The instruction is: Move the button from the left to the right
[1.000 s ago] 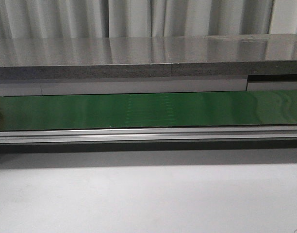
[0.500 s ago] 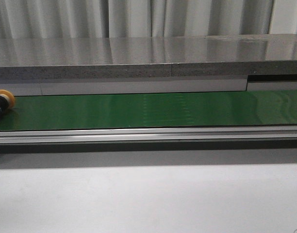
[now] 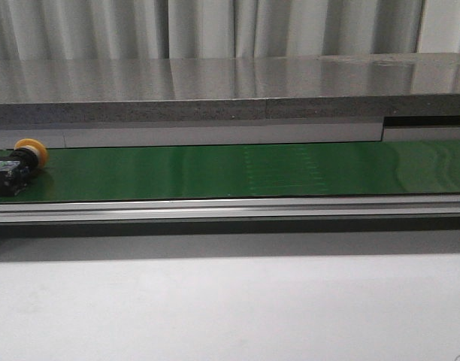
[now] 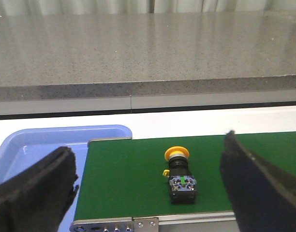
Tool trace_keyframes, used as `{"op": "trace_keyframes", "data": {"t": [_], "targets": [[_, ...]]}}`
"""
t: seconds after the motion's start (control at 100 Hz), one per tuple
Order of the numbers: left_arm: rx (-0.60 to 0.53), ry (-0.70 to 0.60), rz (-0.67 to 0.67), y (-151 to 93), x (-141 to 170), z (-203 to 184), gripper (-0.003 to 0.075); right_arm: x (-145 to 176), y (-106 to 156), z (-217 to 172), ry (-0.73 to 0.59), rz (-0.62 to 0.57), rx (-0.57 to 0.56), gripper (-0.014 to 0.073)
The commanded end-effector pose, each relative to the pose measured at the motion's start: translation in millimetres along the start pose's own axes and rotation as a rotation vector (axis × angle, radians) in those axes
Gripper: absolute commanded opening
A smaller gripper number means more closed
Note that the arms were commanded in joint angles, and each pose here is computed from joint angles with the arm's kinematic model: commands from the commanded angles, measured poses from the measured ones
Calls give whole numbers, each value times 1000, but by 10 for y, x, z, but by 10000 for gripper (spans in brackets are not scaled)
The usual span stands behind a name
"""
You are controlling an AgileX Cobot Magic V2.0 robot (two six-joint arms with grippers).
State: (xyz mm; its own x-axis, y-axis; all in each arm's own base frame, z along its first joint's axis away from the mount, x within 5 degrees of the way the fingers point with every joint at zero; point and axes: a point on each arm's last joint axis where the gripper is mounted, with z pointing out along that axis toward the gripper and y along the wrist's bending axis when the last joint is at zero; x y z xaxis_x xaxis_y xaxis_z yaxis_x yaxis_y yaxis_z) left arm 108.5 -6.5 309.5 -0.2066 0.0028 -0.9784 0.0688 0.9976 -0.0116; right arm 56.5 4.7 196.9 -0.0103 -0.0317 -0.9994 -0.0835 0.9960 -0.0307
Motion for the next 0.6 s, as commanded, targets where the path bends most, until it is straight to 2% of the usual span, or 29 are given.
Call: {"op": "trace_keyframes", "data": {"t": [0.0, 0.25, 0.49, 0.59], "targets": [[-6, -127, -11, -2, -64, -130, 589, -132, -3, -28, -112, -12, 2, -67], [-2, -213, -12, -18, 102, -373, 589, -132, -3, -28, -112, -12, 2, -67], [-2, -221, -11, -19, 110, -394, 589, -132, -3, -28, -112, -12, 2, -67], [-2, -221, -11, -19, 110, -394, 560, -132, -3, -28, -112, -12, 2, -67]]}}
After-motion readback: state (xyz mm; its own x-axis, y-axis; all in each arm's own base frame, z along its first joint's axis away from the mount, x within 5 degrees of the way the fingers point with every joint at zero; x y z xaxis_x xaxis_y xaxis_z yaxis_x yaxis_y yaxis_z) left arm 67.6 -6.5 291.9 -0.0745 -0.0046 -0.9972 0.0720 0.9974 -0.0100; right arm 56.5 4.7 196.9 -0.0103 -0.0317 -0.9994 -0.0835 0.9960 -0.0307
